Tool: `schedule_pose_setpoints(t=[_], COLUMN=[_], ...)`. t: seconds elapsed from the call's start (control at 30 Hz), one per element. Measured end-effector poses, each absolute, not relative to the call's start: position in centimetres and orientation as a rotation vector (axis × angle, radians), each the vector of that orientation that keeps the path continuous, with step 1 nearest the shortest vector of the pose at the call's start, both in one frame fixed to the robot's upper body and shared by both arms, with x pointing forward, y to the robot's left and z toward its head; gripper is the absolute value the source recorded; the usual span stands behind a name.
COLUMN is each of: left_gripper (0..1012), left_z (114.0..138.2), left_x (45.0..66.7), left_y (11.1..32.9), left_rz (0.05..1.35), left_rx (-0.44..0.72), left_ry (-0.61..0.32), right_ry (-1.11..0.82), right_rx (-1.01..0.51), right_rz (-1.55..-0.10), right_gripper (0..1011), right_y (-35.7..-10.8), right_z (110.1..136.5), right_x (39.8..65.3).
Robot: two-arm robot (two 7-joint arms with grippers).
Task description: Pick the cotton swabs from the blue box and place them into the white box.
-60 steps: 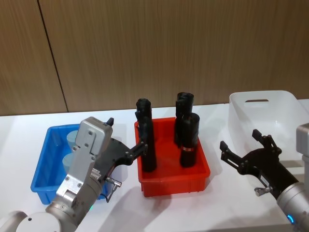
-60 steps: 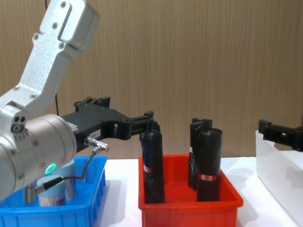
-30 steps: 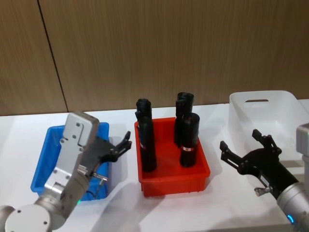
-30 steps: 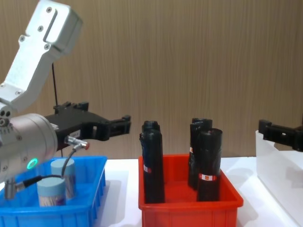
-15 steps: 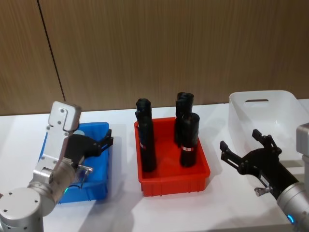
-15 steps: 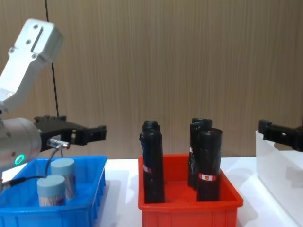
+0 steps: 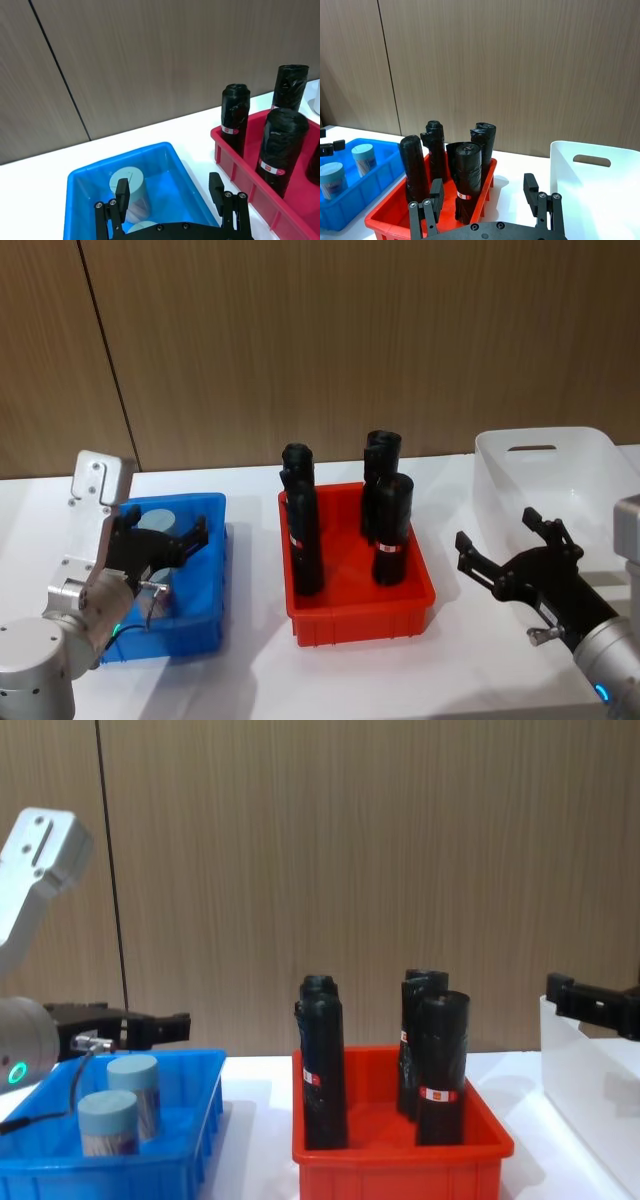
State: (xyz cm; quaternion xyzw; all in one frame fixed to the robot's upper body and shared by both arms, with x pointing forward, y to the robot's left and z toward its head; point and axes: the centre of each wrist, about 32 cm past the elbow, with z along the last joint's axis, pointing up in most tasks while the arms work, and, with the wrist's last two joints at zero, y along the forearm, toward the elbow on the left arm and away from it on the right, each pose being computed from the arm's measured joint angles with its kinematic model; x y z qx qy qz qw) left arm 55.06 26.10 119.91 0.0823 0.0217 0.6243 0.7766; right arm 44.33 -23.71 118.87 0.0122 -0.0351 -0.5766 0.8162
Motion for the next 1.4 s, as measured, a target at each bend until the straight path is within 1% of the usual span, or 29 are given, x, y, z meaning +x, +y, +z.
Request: schedule_pose_setpoints(t=[0.67,1.0,1.4], left_gripper=[1004,1004,1004], left_z=[117.9,117.0,116.2], left_x=[55.5,55.5,55.8], left_y=[27.7,28.1,28.7], left_rz=[1.370,1.381,1.382], left_rx=[0.145,0.157,0.172], left_ry=[0.202,0.250,0.285], right_ry=[-0.075,-0.075,-0.075], right_rx=[0.026,0.026,0.026], right_rz=[-1.230,-1.230,-1.230], right_gripper=[1002,1002,1002], right_y=[-23.7,-23.7,-23.7], right_z=[118.9,118.9,118.9], right_x=[44.3,44.3,44.3])
